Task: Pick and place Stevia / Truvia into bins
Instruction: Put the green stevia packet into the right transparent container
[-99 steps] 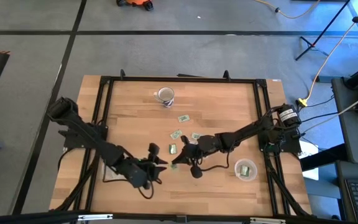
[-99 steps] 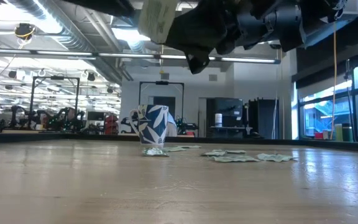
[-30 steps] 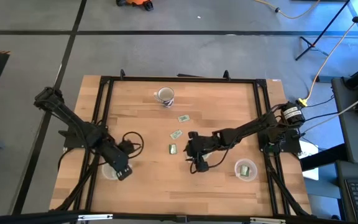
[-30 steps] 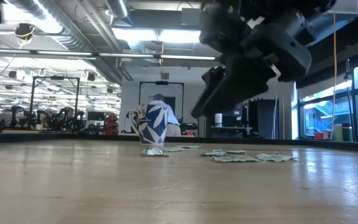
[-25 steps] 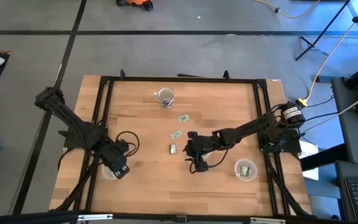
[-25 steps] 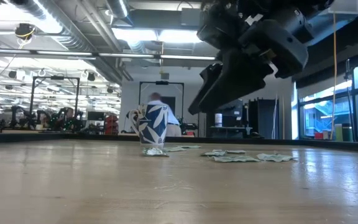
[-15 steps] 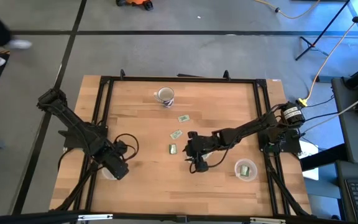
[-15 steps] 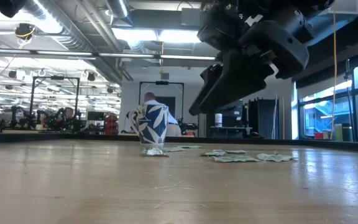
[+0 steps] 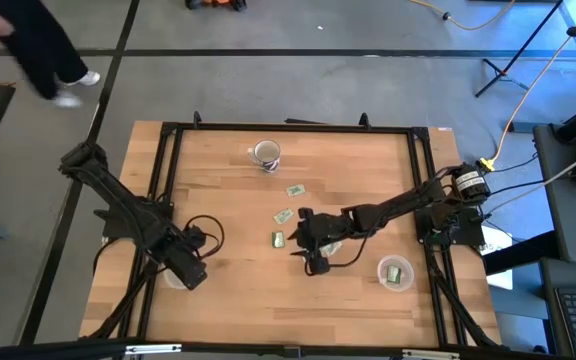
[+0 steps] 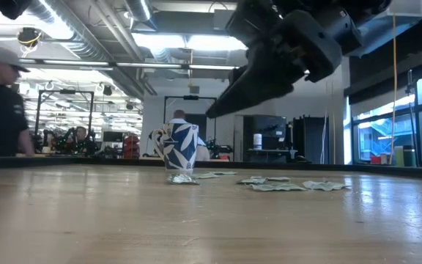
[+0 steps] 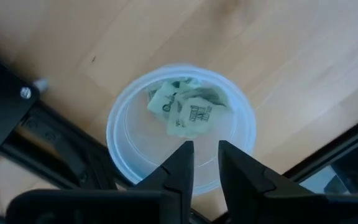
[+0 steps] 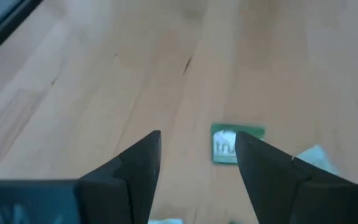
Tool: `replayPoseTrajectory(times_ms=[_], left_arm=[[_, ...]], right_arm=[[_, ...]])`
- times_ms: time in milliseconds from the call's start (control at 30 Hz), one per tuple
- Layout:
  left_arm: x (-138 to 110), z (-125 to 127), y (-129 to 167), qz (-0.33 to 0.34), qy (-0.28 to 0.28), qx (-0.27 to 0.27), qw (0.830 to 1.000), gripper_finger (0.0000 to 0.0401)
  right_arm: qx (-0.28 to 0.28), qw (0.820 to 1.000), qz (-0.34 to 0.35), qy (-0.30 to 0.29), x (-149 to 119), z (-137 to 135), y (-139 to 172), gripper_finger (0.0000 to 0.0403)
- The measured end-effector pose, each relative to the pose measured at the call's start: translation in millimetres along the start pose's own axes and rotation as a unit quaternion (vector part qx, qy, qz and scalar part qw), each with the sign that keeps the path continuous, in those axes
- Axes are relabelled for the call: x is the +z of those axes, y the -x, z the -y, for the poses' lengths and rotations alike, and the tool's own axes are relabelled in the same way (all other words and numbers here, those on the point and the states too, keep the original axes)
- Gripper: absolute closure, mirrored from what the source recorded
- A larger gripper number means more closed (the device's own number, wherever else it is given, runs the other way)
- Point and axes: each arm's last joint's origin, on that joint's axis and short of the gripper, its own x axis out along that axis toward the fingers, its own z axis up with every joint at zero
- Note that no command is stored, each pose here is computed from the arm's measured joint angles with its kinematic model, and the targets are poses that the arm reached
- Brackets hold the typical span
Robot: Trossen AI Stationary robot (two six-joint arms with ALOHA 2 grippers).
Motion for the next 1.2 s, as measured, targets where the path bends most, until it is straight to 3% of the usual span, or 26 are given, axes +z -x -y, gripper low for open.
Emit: replayPoseTrajectory(times_ms=[300,467,600,733,967,1200], left_arm=[[3.1,5.5,15.2,0.077,-0.043,-0.100,0.991,0.0344],[15.7,15.8,23.8,0.237,-0.123,-0.133,0.955,0.0343],[34.2,23.3,25.6,0.305,-0.152,-0.124,0.932,0.0335],[57.4,29.8,20.2,0.325,-0.190,-0.095,0.921,0.0324],[109.6,38.9,-1.2,0.338,-0.224,-0.035,0.913,0.0315],[161.5,52.6,-37.9,0.301,-0.268,-0.060,0.913,0.0315]], right_arm=[[-0.006,1.000,0.006,0.001,1.0,5.0,0.0,0.0194],[-0.005,1.000,-0.009,0.000,-1.6,4.7,0.6,0.0194],[-0.003,0.997,-0.072,-0.033,-8.3,4.0,12.5,0.0194],[-0.003,0.989,-0.129,-0.065,-12.8,-0.2,28.3,0.0194],[0.008,0.985,-0.151,-0.085,-10.3,-15.1,45.3,0.0194],[0.002,0.983,-0.164,-0.080,-11.6,-26.7,50.1,0.0194]])
